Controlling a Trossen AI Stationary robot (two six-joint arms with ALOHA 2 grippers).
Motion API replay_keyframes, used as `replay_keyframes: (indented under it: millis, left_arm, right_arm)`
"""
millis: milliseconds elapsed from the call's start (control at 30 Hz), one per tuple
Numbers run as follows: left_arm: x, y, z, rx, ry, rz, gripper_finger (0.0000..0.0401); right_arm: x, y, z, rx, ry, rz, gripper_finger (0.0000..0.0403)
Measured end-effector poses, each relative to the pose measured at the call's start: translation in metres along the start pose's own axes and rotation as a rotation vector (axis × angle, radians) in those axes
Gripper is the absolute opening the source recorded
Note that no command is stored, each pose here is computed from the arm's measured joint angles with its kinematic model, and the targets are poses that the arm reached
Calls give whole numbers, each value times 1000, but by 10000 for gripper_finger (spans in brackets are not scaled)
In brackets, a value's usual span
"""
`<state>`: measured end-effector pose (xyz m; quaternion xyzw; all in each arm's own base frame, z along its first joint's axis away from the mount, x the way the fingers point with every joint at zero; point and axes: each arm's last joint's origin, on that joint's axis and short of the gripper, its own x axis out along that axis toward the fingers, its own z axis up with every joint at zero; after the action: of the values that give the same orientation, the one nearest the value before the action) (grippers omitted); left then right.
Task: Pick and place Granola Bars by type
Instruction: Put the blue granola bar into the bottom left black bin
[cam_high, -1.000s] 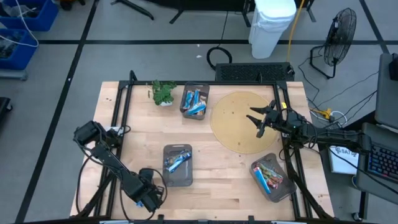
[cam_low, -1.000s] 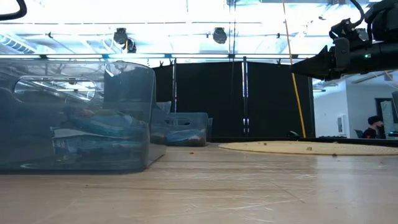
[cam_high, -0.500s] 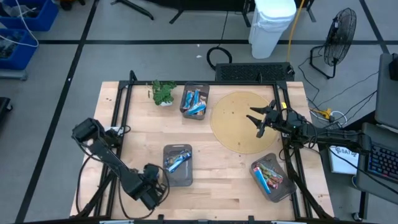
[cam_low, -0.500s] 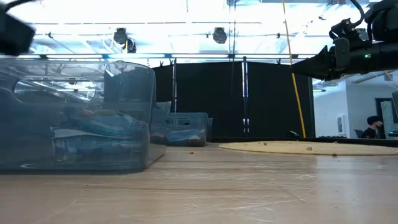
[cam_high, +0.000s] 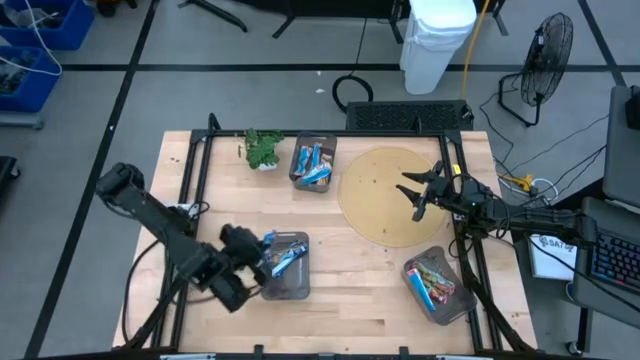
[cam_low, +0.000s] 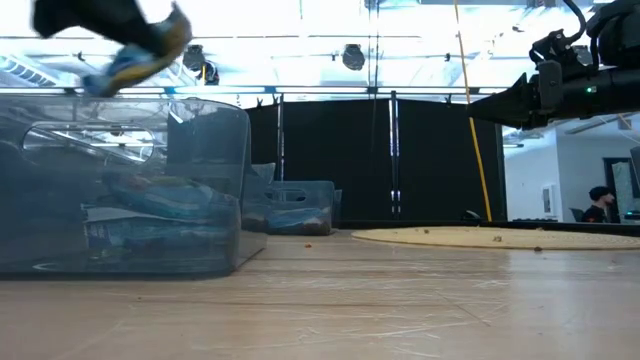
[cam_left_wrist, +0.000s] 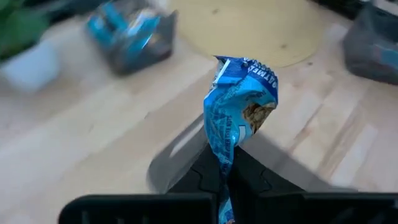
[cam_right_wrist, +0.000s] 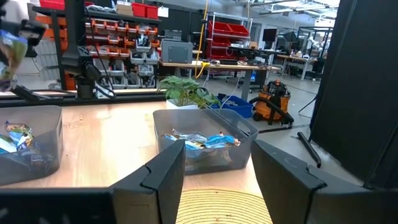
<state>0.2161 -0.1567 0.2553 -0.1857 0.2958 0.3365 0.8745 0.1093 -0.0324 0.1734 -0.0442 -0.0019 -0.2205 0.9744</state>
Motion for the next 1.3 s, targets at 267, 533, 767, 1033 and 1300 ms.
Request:
replay_keyframes:
  millis: [267,533,767,1033,1300]
  left_arm:
    - [38,-28,32,214,21,-187,13]
    - [67,-27,41,238,111,-197,12]
    - [79,-32,30,208,224,-228,12]
    - [83,-35,25,155,287,-242,12]
    - [78,-37,20,145,327,-267,12]
  right_arm:
    - [0,0,0,0,0,0,180]
    - [0,0,0,0,0,0,178]
    - [0,0,0,0,0,0,179]
    - [0,0,0,0,0,0,180]
    - [0,0,0,0,0,0,177]
